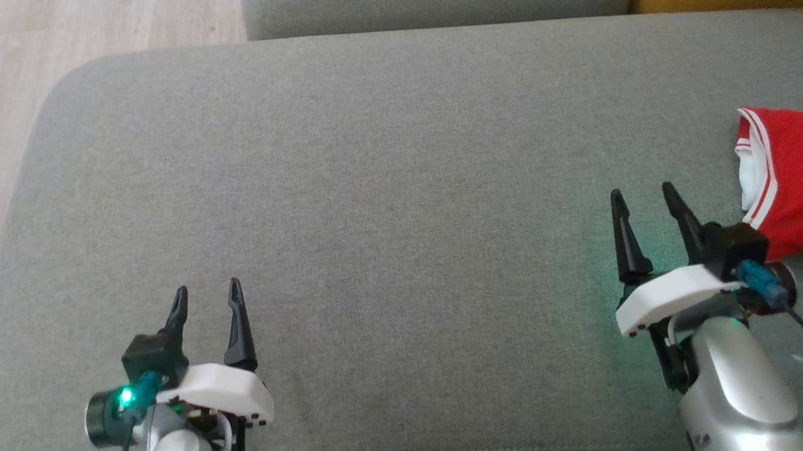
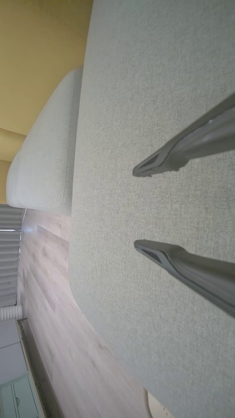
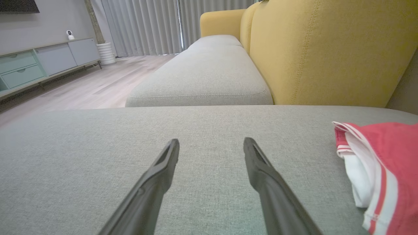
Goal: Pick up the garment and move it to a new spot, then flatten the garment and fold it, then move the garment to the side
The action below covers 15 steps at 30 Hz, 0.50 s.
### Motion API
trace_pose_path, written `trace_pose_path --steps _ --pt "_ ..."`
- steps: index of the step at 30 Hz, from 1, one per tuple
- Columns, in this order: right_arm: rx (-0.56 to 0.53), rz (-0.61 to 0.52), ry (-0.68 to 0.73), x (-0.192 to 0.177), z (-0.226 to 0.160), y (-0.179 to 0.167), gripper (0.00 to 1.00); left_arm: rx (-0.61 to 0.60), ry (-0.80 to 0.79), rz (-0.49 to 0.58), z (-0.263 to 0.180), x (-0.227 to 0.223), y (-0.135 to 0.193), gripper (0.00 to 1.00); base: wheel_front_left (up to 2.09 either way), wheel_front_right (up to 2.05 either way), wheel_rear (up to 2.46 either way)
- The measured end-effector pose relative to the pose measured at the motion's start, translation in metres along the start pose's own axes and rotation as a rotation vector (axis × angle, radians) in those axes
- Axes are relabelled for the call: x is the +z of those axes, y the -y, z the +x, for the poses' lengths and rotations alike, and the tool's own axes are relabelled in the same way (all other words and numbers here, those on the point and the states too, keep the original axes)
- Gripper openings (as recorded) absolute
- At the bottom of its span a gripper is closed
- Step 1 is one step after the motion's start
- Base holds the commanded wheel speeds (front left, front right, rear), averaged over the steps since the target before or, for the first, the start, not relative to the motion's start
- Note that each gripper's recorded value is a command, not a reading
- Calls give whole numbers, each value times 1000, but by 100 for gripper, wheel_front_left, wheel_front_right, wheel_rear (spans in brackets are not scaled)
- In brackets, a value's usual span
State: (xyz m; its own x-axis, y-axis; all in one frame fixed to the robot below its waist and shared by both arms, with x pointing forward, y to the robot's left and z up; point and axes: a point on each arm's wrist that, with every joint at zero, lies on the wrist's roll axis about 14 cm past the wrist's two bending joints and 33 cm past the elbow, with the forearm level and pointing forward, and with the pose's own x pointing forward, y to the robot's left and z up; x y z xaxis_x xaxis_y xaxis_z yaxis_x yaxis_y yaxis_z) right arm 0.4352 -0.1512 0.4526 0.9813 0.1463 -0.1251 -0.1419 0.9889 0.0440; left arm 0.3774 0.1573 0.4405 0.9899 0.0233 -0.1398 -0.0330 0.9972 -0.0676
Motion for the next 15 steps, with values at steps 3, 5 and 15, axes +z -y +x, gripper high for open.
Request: trace_pose_path --steps 3,5,15 --pt "14 7 0 -1 -5 -6 100 5 10 -19 -3 3 -2 100 0 0 0" --pt "21 13 -1 -2 -8 -9 100 11 8 -35 -7 3 -5 100 0 0 0" --pt "15 33 22 4 -23 -9 100 13 12 -45 -14 4 -7 100 0 0 0"
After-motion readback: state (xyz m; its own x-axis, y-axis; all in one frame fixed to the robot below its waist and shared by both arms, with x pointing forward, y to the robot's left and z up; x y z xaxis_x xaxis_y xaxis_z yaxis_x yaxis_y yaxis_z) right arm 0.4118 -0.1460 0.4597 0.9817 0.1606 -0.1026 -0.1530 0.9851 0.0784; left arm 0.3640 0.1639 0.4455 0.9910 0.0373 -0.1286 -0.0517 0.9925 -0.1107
